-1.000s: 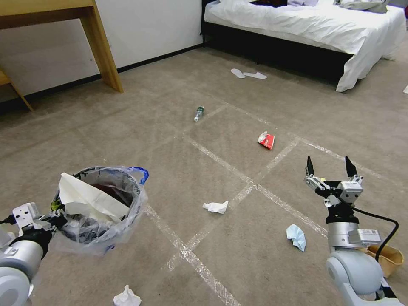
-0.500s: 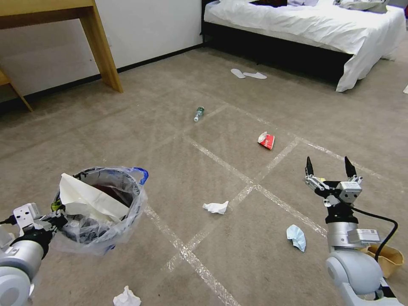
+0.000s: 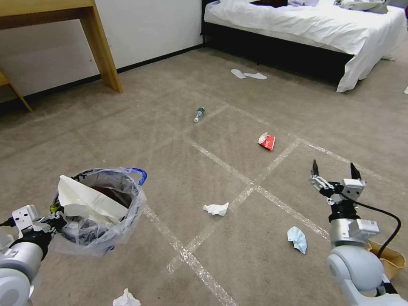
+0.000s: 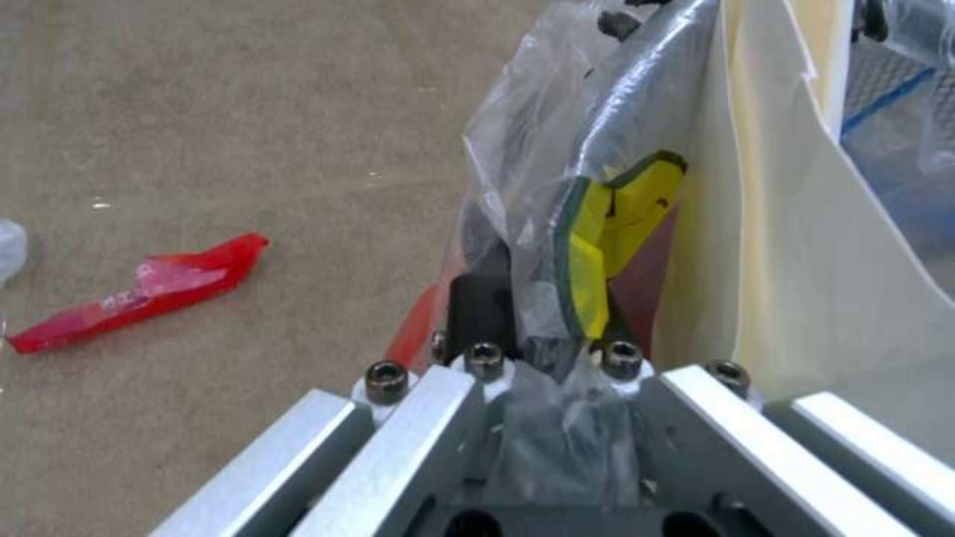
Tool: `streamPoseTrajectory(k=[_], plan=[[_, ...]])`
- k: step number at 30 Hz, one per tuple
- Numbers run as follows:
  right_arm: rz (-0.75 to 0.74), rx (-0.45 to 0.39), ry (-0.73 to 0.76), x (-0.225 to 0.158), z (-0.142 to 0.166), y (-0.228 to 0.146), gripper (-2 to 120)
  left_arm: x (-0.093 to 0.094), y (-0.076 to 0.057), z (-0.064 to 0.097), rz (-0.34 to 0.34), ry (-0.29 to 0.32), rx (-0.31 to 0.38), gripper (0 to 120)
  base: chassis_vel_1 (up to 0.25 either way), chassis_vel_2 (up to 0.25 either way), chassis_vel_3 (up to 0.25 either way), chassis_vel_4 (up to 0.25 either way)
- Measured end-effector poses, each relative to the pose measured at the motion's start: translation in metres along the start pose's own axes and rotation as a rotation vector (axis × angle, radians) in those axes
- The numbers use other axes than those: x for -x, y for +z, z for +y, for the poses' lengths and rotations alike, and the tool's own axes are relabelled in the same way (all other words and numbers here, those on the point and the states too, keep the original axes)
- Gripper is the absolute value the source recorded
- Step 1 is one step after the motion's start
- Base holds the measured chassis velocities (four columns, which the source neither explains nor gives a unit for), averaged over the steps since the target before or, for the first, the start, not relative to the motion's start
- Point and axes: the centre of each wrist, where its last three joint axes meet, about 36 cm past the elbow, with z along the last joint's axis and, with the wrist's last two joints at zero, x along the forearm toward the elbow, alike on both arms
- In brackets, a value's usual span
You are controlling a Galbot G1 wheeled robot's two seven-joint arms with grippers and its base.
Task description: Pick up the trash bin and place the garbage on the floor into it.
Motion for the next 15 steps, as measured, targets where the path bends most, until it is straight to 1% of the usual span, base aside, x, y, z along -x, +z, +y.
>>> streamPoseTrajectory(k=[1,2,3,5,6,7,8,9,10,11,13,14,15], plan=[[0.081,-0.029,0.02,0.001,-0.001,0.001,100,0.001,0.0,0.001,0.001,-0.001,0.0,1,0.0,0.0,0.0,0.0],[0.081,-0.029,0.02,0.001,-0.001,0.001,100,0.001,0.0,0.001,0.001,-0.001,0.0,1,0.0,0.0,0.0,0.0],[0.129,-0.044,0.031,0.003,-0.002,0.003,100,0.002,0.0,0.001,0.0,-0.001,-0.001,1,0.0,0.0,0.0,0.0],[0.296,-0.124,0.056,0.009,-0.002,0.016,100,0.005,0.001,0.001,0.004,-0.001,-0.005,1,0.0,0.0,0.0,0.0],[0.296,-0.124,0.056,0.009,-0.002,0.016,100,0.005,0.001,0.001,0.004,-0.001,-0.005,1,0.0,0.0,0.0,0.0],[0.373,-0.158,0.056,0.012,-0.002,0.025,100,0.007,0.002,0.001,0.006,-0.001,-0.007,1,0.0,0.0,0.0,0.0],[0.373,-0.158,0.056,0.012,-0.002,0.025,100,0.007,0.002,0.001,0.006,-0.001,-0.007,1,0.0,0.0,0.0,0.0],[0.479,-0.188,0.051,0.016,0.001,0.037,100,0.009,0.004,0.002,0.007,-0.001,-0.009,1,0.0,0.0,0.0,0.0],[0.557,-0.194,0.042,0.019,0.004,0.045,100,0.01,0.005,0.002,0.008,-0.002,-0.011,1,0.0,0.0,0.0,0.0],[0.557,-0.194,0.042,0.019,0.004,0.045,100,0.01,0.005,0.002,0.008,-0.002,-0.011,1,0.0,0.0,0.0,0.0],[0.745,-0.146,0.022,0.031,0.018,0.059,100,0.012,0.009,0.003,0.011,-0.005,-0.015,1,0.0,0.0,0.0,0.0],[0.745,-0.146,0.022,0.031,0.018,0.059,100,0.012,0.009,0.003,0.011,-0.005,-0.015,1,0.0,0.0,0.0,0.0],[0.805,-0.12,0.016,0.034,0.025,0.064,100,0.013,0.01,0.003,0.013,-0.007,-0.015,1,0.0,0.0,0.0,0.0]])
